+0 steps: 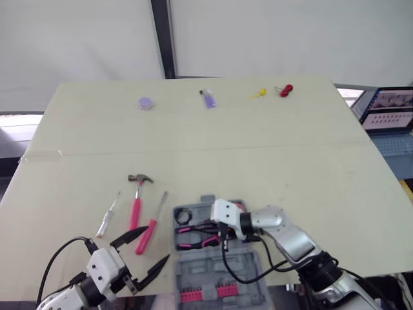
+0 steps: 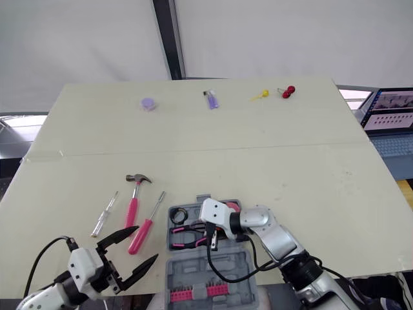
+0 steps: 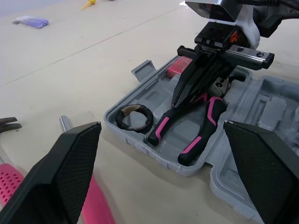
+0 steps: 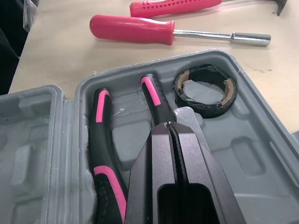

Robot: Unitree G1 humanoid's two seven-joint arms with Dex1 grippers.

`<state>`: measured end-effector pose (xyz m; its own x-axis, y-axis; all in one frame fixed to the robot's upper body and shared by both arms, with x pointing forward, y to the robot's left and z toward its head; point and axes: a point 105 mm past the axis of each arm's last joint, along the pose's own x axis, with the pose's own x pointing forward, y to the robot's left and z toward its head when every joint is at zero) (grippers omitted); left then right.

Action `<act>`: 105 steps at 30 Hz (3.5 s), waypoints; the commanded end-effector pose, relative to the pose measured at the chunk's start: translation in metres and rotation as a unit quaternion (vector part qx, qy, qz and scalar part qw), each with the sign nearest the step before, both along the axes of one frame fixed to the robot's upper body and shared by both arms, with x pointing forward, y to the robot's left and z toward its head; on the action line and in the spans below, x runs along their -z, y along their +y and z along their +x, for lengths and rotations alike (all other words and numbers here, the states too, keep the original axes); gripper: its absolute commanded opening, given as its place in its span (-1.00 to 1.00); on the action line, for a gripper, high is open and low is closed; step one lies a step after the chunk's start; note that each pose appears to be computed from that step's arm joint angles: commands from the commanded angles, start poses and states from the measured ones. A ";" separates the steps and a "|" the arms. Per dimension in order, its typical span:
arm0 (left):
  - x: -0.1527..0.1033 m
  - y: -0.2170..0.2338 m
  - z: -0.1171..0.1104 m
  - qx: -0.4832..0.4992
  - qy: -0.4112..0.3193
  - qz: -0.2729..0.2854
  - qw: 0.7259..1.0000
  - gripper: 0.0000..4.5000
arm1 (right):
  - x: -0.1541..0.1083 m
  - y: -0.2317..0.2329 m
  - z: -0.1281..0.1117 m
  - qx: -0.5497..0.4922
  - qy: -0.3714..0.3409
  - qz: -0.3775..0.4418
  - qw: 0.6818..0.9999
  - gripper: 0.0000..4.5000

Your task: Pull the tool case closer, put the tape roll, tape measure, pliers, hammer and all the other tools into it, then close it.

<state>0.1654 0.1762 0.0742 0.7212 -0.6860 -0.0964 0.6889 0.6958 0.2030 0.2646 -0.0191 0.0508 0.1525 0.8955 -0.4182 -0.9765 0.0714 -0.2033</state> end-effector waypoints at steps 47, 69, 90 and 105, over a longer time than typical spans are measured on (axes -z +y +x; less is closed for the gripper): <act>-0.006 0.266 0.035 -0.549 0.047 0.042 0.833 1.00 | -0.032 -0.362 0.020 0.571 -0.028 0.057 0.819 0.97; -0.041 0.093 0.080 -0.095 0.067 0.055 0.992 1.00 | -0.059 -0.249 0.019 0.318 0.066 0.026 0.945 0.97; 0.027 -0.005 0.021 0.183 0.290 0.156 0.926 -0.98 | -0.019 -0.145 -0.028 0.038 0.102 -0.188 0.976 -1.00; 0.054 -0.030 0.023 0.168 0.260 0.178 0.934 -0.98 | -0.007 -0.130 -0.033 0.008 0.097 -0.220 0.971 -1.00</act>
<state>0.1860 0.1497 0.0192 0.2429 -0.7236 -0.6460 0.9253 0.3729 -0.0697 0.2320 -0.1548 0.0533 0.0478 0.6159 -0.7863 -0.9979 0.0636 -0.0109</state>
